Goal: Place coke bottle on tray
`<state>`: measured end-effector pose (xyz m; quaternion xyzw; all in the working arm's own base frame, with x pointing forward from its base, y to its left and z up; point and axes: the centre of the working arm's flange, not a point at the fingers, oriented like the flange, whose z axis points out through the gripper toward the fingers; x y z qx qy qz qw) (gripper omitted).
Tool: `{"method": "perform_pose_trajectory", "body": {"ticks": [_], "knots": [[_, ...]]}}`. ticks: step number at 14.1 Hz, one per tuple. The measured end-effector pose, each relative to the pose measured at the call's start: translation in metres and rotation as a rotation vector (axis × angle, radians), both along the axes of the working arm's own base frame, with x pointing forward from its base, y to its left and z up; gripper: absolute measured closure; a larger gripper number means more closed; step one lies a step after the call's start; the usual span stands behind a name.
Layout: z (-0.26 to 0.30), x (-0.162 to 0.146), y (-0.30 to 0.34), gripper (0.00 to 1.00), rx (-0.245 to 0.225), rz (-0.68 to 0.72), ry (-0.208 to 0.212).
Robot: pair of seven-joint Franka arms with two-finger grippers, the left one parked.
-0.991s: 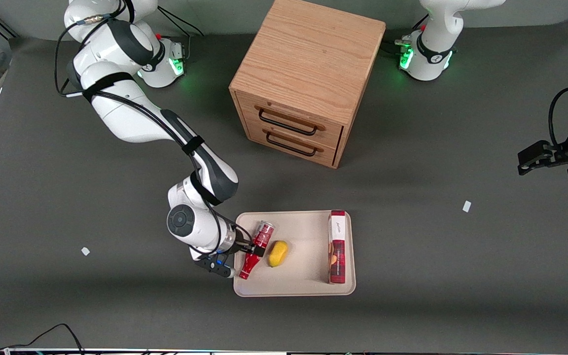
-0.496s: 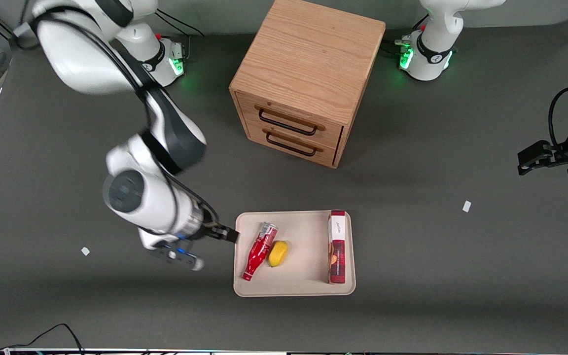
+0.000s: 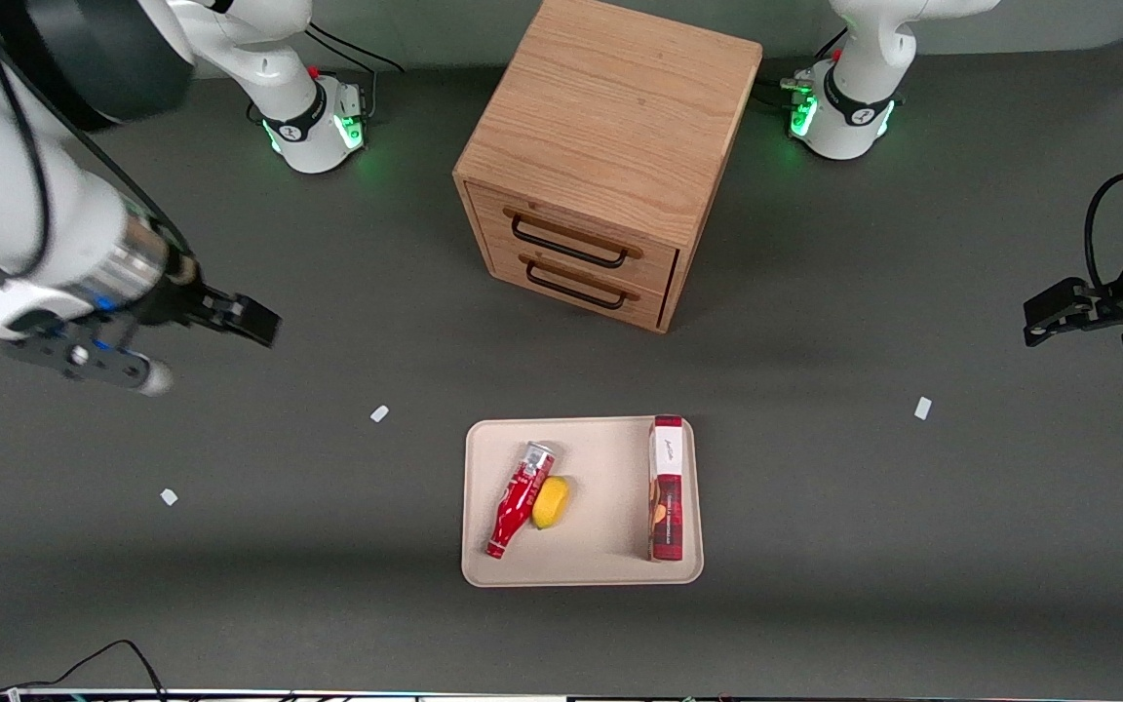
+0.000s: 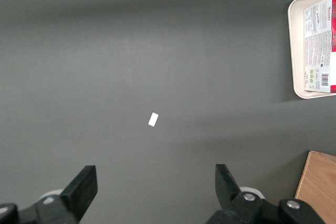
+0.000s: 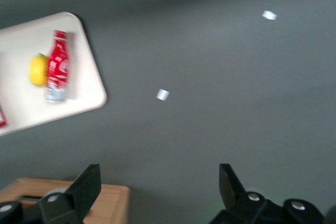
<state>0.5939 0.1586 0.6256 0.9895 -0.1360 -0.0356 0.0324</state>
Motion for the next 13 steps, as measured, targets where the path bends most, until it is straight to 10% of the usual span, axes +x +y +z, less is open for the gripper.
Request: {"method": "perform_pose_trajectory", "body": {"ticks": [7, 13], "knots": [[-0.002, -0.091, -0.078, 0.00, 0.034, -0.032, -0.004], [0.030, -0.087, -0.097, 0.00, 0.046, -0.069, -0.048]]}}
